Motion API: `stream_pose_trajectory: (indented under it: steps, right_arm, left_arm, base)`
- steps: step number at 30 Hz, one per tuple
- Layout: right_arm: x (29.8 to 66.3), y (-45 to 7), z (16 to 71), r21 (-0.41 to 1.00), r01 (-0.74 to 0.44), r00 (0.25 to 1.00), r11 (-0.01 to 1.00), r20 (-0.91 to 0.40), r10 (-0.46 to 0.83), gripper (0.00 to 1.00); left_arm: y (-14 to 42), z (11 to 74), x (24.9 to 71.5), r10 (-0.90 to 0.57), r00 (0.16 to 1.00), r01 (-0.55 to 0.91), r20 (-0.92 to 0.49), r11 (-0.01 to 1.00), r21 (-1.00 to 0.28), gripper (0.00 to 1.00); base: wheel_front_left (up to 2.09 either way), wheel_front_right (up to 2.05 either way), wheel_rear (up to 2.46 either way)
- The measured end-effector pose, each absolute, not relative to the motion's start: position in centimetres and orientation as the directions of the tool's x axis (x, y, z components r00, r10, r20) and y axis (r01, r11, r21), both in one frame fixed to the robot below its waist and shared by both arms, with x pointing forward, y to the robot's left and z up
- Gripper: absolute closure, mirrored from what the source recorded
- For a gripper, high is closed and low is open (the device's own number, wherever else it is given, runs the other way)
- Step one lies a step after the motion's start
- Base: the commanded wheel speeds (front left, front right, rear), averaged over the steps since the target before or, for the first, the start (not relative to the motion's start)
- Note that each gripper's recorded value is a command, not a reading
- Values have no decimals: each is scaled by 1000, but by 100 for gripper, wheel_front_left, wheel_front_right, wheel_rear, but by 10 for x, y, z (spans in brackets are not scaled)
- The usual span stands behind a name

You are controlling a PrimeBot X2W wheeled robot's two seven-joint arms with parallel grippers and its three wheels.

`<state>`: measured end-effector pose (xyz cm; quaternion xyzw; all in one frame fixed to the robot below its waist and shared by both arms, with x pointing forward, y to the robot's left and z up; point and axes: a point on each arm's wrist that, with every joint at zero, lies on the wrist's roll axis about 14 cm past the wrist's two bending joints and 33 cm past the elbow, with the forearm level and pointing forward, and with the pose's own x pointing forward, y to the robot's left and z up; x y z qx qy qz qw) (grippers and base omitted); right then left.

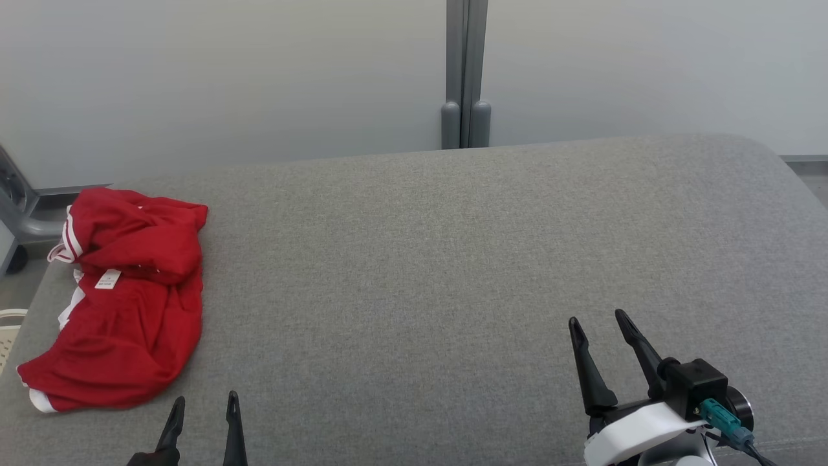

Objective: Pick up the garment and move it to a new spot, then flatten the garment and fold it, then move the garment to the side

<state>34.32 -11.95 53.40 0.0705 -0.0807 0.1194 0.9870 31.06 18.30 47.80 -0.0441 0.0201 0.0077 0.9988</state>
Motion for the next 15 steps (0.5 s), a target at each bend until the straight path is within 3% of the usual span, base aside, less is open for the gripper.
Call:
stream_pose_trajectory:
  steps: [15]
  right_arm:
    - [345,-120,533,121,-245,960,962,173,223,0]
  left_arm:
    - [185,477,310,21,999,-25,-49,996,-83,0]
  base:
    - [0,0,0]
